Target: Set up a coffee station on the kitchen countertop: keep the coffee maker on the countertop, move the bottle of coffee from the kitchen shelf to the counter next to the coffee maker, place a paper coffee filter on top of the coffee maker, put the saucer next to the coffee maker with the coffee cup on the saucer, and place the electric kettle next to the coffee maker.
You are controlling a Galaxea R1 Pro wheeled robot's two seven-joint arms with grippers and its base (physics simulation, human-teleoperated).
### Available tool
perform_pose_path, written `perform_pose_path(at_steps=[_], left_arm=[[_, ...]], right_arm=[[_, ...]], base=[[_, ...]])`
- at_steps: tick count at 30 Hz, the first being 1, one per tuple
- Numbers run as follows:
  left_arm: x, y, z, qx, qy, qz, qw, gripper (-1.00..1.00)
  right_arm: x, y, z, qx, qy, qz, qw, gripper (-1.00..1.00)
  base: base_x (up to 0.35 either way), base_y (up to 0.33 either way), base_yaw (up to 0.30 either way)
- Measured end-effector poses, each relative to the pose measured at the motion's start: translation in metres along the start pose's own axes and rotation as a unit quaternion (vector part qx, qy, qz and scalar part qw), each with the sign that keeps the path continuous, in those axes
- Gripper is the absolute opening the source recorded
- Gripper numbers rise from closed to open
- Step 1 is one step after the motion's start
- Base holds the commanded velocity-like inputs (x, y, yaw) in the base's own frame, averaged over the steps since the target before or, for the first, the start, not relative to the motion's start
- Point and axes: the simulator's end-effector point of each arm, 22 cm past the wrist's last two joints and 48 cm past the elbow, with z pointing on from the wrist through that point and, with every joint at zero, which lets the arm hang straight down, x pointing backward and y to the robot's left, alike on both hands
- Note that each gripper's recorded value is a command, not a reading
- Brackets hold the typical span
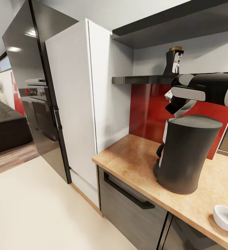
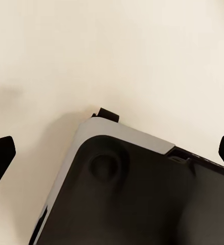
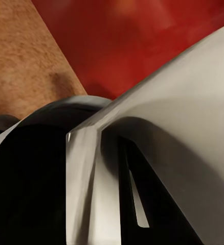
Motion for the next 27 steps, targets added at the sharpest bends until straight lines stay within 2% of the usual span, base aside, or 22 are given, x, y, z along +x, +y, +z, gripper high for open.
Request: perform_pose_path(at_steps=[27], left_arm=[[0.003,0.0,0.012,0.0,0.0,0.0,1.0,1.0]], right_arm=[[0.005,0.009,0.007,0.0,-0.001,0.0,1.0,-1.0]], base=[[0.0,0.0,0.0]])
